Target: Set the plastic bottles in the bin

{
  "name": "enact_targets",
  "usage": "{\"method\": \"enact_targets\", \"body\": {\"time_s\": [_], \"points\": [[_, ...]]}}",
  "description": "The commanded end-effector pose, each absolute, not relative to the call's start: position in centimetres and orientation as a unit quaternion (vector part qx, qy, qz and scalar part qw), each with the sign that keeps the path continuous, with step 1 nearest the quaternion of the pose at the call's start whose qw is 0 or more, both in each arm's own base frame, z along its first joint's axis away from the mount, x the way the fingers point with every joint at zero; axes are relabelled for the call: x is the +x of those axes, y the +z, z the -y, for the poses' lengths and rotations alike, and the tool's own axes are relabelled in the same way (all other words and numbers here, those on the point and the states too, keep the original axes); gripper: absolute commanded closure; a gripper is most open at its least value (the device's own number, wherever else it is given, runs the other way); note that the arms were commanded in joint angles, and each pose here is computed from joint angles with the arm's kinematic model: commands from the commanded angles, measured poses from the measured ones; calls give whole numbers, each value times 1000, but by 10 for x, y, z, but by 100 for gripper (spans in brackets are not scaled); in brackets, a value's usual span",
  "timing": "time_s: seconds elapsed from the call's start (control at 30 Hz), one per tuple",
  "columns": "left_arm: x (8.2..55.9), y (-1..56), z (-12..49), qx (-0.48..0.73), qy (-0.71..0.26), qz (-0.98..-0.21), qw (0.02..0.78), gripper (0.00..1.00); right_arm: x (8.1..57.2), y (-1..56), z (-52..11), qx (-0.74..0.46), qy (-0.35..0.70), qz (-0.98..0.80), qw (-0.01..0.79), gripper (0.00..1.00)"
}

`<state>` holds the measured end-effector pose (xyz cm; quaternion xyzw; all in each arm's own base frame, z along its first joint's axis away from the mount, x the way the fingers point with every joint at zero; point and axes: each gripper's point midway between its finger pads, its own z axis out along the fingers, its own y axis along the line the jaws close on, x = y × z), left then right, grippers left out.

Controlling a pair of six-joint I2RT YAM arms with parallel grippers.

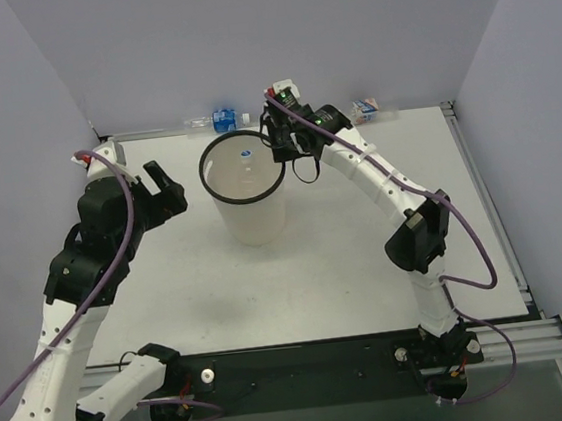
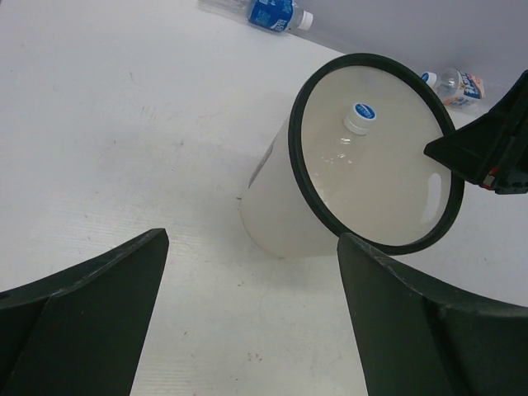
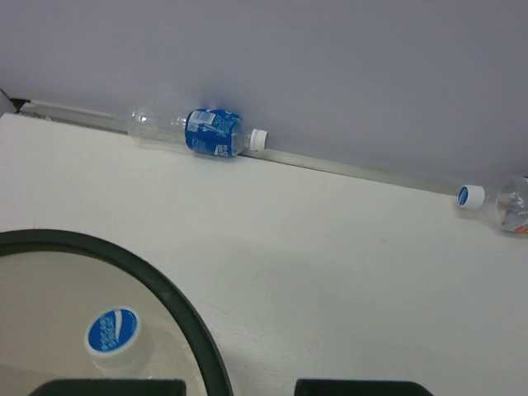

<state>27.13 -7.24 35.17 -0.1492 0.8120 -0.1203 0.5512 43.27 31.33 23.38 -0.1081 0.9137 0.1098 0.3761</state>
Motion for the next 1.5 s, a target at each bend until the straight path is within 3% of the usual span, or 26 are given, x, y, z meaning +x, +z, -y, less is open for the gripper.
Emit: {"method": "enact_targets", "body": {"time_s": [0.0, 0.47, 0.6, 0.7, 0.8, 1.1, 1.17, 1.3, 1.47], "points": [[278, 354, 71, -146, -115, -806, 562, 5, 425, 283, -278, -87, 74, -898, 426, 96], [315, 347, 86, -123, -106, -805, 571, 5, 422, 271, -213, -29, 47, -916, 398, 100], [333, 345, 89, -122, -98, -801, 578, 4, 422, 270, -204, -28, 56, -918, 391, 54], [357, 338, 96, -124, -87, -802, 577, 3, 421, 277, -201, -32, 57, -916, 397, 37], [380, 327, 97, -135, -74, -808, 569, 3, 418, 286, -202, -38, 67, -912, 403, 27], [463, 273, 97, -159, -48, -832, 529, 3, 393, 334, -193, -31, 112, -891, 439, 22], [482, 276, 100, -192, -75, -829, 520, 3, 385, 336, -186, -24, 113, -891, 440, 23], [524, 229, 108, -249, -89, -846, 463, 3, 358, 354, -165, -11, 106, -880, 463, 23], [568, 204, 117, -356, -165, -809, 439, 2, 339, 353, -142, 9, 91, -877, 472, 24]]}}
